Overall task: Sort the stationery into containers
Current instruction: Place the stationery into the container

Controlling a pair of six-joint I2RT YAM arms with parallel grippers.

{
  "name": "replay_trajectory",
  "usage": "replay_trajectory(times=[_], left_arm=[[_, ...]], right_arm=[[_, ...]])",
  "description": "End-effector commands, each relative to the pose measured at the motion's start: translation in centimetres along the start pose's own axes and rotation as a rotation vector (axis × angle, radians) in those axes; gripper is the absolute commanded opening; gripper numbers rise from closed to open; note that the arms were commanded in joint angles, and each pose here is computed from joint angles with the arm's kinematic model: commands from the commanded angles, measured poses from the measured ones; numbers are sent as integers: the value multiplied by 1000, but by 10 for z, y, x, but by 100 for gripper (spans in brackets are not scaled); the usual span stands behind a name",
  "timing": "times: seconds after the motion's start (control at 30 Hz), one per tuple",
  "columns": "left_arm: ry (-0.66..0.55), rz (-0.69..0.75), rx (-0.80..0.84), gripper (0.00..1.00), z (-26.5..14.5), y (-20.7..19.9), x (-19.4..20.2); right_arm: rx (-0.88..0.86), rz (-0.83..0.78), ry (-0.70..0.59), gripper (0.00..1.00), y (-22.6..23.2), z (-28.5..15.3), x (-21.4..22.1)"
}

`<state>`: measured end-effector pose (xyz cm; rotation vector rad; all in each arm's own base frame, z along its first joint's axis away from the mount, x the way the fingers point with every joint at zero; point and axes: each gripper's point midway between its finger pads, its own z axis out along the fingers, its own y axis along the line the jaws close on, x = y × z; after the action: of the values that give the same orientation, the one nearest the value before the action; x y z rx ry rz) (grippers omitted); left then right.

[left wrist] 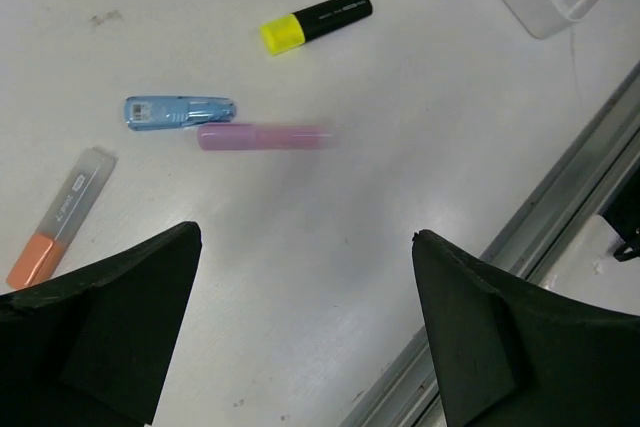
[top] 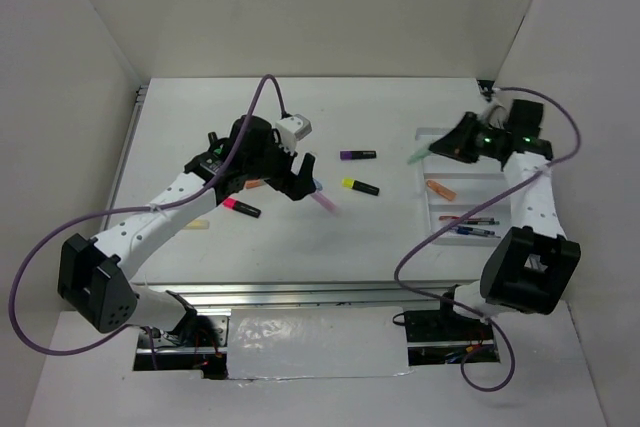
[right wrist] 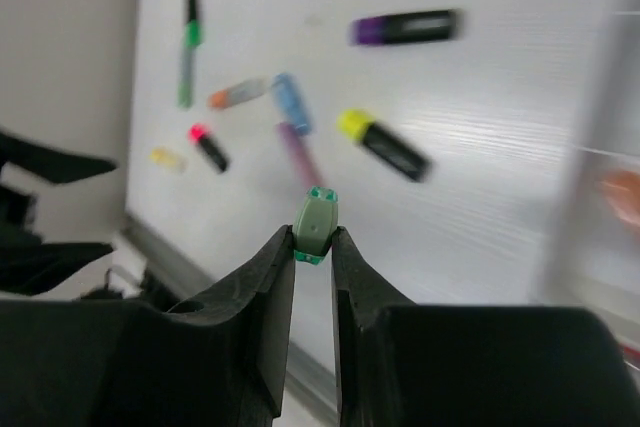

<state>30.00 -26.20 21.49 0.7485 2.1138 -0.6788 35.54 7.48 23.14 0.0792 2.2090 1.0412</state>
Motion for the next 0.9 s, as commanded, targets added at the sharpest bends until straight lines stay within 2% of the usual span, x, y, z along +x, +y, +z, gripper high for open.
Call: replay_trajectory(times=[0.0, 0.1, 0.2, 0.33, 0.6, 0.73, 0.8, 0.87], left_arm=[[-12, 17, -77, 99, -5, 13, -3], [36, 28, -90, 99, 3, 20, -1], [44, 21, -68, 99, 9, 19, -6], [29, 29, -61, 99, 14, 18, -9], [18, 33, -109, 99, 20, 32, -7], [25, 20, -134, 99, 27, 40, -6], [24, 11, -154, 99, 31, 47, -8], [16, 3, -162, 99, 33, 53, -11]], right_arm=[[185, -69, -69, 0, -55, -66, -4], [322, -13, -89, 0, -105, -102, -6], [380, 87, -82, 0, -142, -118, -1], [434, 93, -105, 1, -164, -119, -1], [515, 79, -127, 4, -178, -97, -9], [559, 70, -106, 13, -184, -88, -10], [596, 68, -98, 22, -189, -88, -10], [620, 62, -95, 25, -190, -90, -11]])
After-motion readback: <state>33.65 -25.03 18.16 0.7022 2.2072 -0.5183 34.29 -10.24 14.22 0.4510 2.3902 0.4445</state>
